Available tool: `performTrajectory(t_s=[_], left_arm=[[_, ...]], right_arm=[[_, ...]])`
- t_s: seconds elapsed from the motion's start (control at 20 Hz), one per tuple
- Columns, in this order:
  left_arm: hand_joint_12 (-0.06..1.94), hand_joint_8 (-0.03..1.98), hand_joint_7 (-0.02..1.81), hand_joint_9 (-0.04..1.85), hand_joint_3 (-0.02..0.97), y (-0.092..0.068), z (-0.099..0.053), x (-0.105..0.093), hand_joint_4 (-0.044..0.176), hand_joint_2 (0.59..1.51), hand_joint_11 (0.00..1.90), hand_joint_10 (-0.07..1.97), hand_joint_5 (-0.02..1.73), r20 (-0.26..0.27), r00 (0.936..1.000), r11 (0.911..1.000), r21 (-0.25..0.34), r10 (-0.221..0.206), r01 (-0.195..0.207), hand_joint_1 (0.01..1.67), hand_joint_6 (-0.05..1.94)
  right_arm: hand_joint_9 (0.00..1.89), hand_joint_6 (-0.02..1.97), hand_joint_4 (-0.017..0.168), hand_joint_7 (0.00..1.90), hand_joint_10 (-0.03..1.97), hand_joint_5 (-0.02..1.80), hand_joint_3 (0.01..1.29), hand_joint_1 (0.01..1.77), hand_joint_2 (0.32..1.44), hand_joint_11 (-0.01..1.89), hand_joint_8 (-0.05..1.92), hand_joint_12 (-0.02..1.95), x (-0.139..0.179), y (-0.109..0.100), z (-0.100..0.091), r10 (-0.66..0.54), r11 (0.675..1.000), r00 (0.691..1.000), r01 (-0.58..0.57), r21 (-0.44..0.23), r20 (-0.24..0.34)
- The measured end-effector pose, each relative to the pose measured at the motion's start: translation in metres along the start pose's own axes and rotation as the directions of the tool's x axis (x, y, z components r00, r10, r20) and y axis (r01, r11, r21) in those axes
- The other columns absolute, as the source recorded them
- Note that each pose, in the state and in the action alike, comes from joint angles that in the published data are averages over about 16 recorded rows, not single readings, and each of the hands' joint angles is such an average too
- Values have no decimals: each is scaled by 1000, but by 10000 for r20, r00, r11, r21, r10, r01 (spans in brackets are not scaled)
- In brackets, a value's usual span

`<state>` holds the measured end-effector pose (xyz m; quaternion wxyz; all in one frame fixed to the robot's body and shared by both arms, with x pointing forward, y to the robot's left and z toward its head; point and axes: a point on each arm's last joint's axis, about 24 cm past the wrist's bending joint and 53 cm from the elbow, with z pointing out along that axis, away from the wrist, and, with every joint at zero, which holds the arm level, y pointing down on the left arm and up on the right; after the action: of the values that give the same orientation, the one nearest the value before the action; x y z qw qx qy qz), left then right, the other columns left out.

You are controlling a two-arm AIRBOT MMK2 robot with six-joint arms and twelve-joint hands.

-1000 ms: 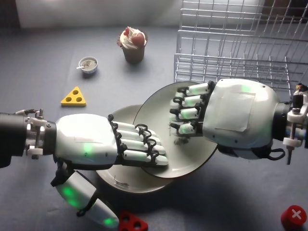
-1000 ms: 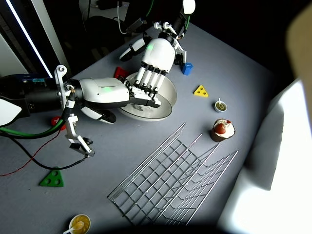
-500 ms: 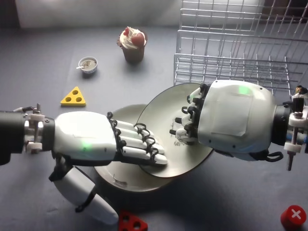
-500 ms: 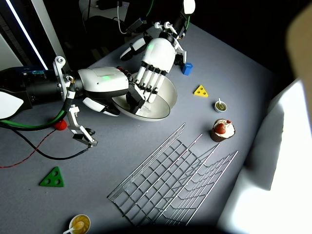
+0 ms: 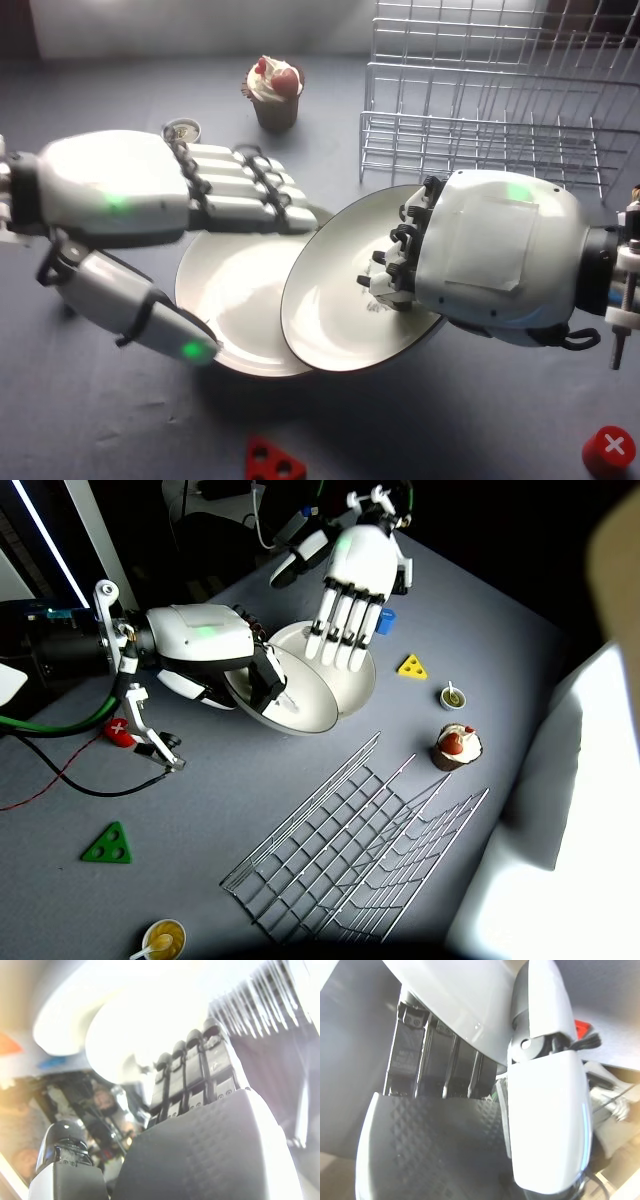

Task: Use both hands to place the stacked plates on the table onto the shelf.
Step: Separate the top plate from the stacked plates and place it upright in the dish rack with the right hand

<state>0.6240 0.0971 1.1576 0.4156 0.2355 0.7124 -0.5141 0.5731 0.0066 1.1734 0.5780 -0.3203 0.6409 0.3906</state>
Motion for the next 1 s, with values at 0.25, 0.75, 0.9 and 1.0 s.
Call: performTrajectory(t_s=[0.25,0.75,0.9,1.0], left_arm=[[12,-1,116,109,4,4,-26,-25,-1,997,118,7,109,414,9986,9990,-315,317,-304,125,17],[11,0,113,104,4,26,-82,-41,0,995,103,7,101,351,9962,9868,-1446,792,-734,110,17],[11,0,118,107,4,31,-97,-41,0,995,105,7,105,228,9960,9817,-1725,862,-810,105,17],[11,0,122,109,4,35,-106,-42,0,996,107,7,109,195,9961,9786,-1889,866,-814,101,18]], right_arm=[[1123,711,-6,1074,700,920,14,1346,956,1005,530,1224,-14,6,-3,351,9993,9991,-353,88,240],[1161,764,-5,1119,638,982,14,1367,956,1010,487,1225,-88,14,-11,1714,9835,9707,-1787,289,1686],[1166,792,-4,1121,634,989,14,1371,957,1010,488,1223,-112,11,-15,2304,9695,9489,-2428,324,2155],[1167,811,-4,1118,637,989,13,1374,956,1011,488,1226,-126,9,-19,2725,9570,9311,-2883,316,2424]])
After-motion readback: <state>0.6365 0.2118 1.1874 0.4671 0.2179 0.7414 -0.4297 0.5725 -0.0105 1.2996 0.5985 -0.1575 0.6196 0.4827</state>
